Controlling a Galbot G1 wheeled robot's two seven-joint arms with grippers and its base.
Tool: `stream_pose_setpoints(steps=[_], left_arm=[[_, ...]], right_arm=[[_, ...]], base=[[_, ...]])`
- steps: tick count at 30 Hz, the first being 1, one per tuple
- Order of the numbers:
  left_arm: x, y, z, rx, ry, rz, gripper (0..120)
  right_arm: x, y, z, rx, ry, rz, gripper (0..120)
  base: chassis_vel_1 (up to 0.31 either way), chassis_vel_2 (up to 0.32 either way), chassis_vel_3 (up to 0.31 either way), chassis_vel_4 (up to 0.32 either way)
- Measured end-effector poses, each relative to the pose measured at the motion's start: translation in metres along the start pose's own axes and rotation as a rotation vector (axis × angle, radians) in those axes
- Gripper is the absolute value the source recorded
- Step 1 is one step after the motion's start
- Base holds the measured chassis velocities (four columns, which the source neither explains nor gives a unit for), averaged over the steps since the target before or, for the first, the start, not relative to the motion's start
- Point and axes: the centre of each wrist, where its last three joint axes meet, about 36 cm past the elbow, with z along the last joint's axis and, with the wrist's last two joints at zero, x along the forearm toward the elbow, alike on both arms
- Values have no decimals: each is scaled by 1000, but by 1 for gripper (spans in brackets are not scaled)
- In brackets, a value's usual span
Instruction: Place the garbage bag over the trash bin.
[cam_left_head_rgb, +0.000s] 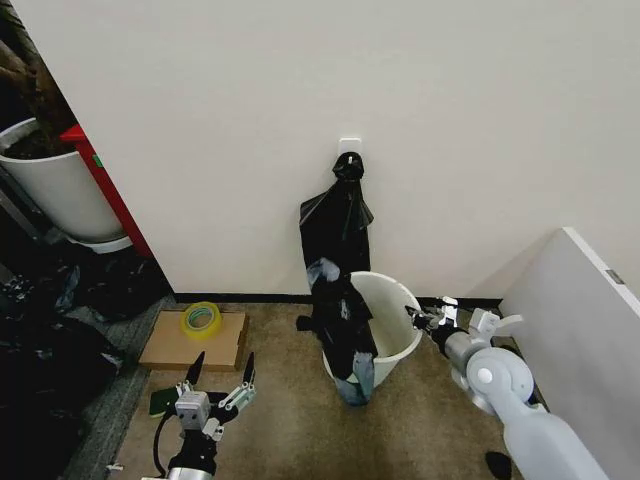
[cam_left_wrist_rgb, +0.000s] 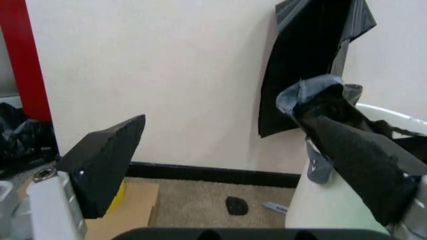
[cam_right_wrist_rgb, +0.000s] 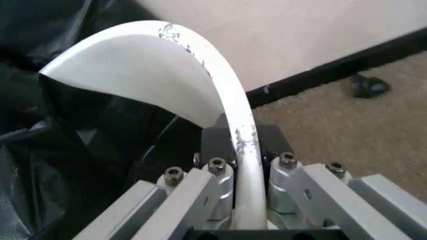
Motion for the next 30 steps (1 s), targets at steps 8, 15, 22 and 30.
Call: stream_pose_setpoints(steps=[8, 15, 22, 30], left_arm=[[2, -2, 0, 10, 1, -7, 100], [5, -4, 2, 17, 3, -14, 100], [6, -4, 2, 18, 4, -14, 100], [8, -6, 3, 20, 7, -13, 100]], right_arm=[[22, 23, 50, 16, -56, 60, 2], [22, 36, 86, 11, -64, 52, 2], [10, 36, 103, 0, -49, 60, 2], [2, 33, 110, 10, -41, 63, 2]], base=[[0, 0, 0, 0], [0, 0, 0, 0], [0, 0, 0, 0], [0, 0, 0, 0]])
